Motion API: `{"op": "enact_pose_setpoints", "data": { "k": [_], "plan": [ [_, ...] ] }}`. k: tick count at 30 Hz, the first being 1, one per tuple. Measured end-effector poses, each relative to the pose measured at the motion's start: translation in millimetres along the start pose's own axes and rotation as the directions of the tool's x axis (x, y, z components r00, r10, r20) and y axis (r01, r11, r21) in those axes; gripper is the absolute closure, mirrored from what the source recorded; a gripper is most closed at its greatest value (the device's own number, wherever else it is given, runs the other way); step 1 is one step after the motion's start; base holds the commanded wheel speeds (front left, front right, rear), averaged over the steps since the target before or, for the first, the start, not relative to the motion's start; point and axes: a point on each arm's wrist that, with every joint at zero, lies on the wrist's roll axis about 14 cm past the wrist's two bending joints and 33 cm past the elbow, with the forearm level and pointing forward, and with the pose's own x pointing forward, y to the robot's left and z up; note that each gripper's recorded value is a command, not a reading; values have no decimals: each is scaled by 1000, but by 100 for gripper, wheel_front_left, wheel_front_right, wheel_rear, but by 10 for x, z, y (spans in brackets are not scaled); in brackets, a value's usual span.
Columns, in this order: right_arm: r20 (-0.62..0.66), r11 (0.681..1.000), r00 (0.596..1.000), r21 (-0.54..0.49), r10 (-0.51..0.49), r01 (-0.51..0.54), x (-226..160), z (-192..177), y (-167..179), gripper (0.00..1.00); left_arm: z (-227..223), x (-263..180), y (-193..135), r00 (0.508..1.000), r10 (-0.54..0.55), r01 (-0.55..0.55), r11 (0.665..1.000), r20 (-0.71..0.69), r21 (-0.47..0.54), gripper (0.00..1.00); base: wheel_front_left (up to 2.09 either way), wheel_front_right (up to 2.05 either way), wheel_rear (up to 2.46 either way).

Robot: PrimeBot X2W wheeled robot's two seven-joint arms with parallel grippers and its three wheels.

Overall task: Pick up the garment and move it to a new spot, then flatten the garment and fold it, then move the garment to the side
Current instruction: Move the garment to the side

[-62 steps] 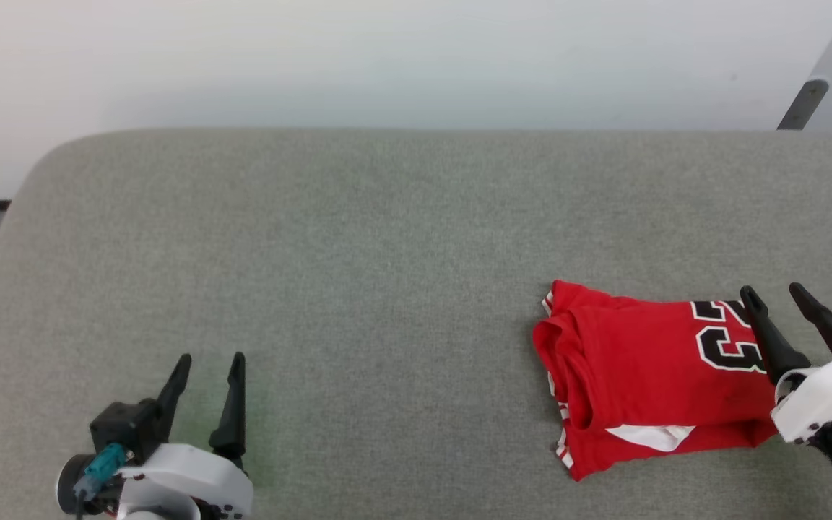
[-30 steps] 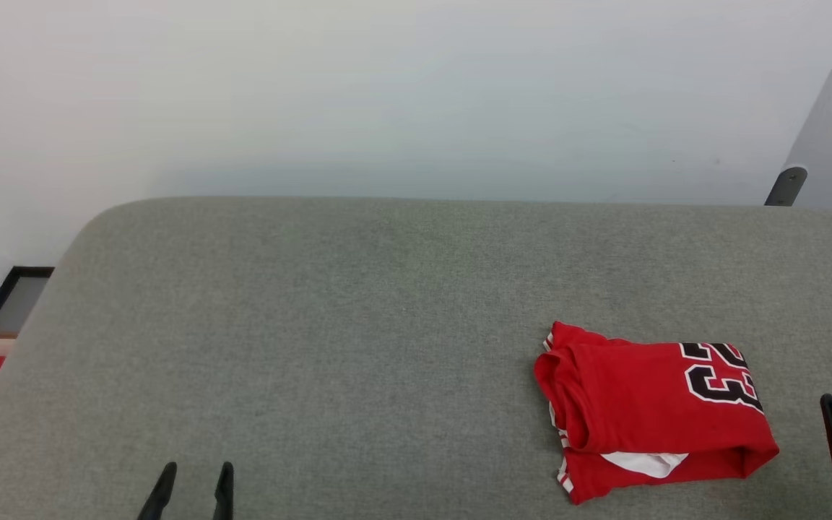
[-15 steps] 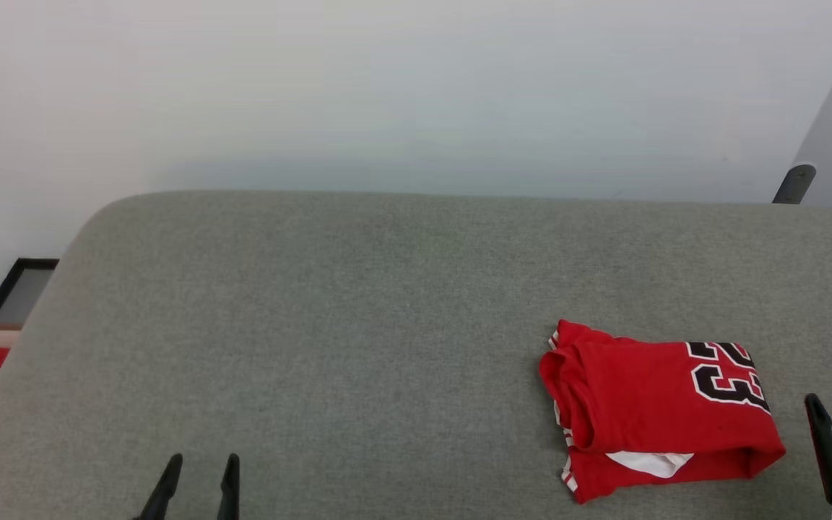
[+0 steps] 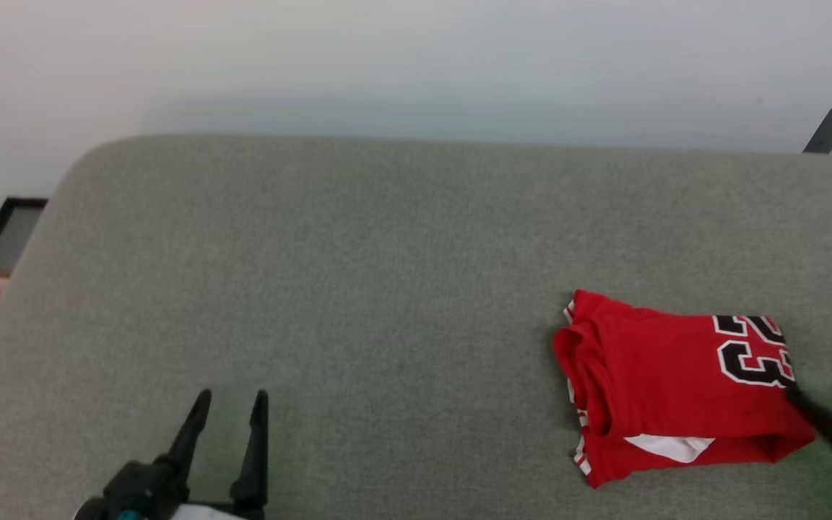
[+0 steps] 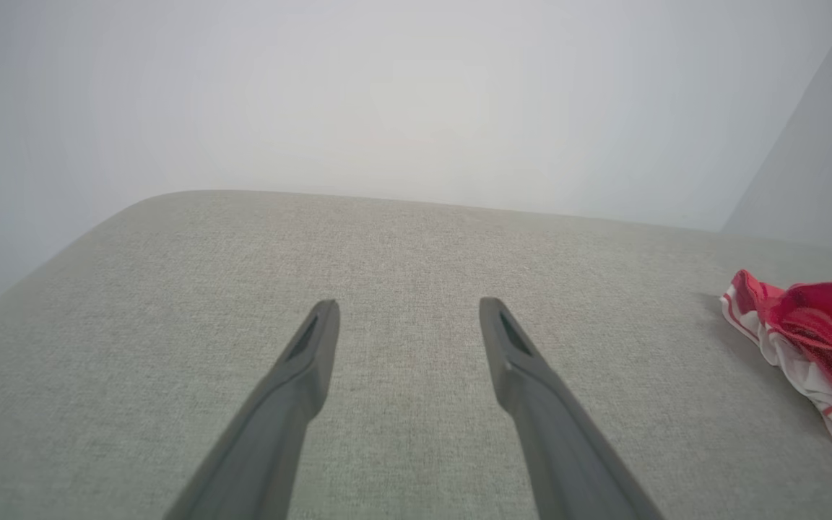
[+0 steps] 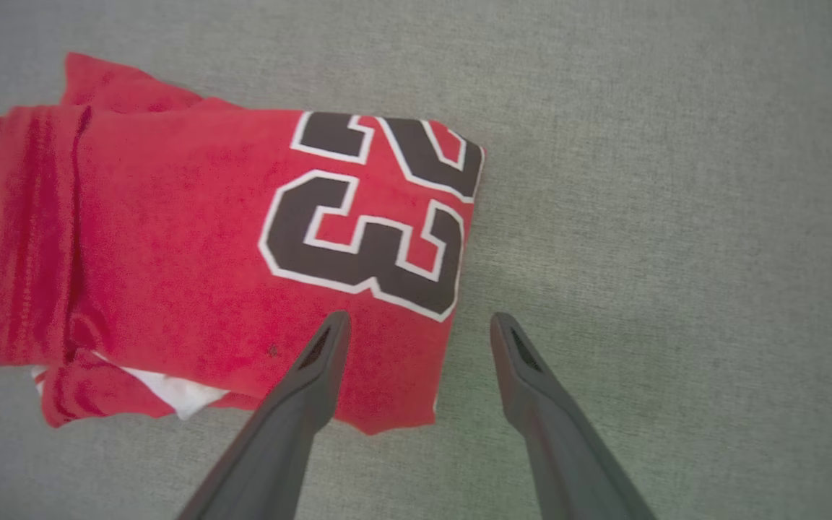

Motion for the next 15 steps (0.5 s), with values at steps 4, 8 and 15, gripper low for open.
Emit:
{"op": "enact_pose_setpoints", "data": {
  "k": [4,8,15],
  "plan": [
    [-150,1000,989,18,-13,15,88,-23,-145,0,-69,143,-30,1000,-13,13,1000,-19,-6,0,0,0,0],
    [-278,999,960,37,-6,17,212,-197,-173,0,-121,271,-44,999,-16,16,1000,-28,-12,0,0,0,0],
    [-374,999,927,48,32,-15,544,-414,-10,0,-276,463,-89,997,-35,34,999,-66,-14,0,0,0,0]
  ]
}}
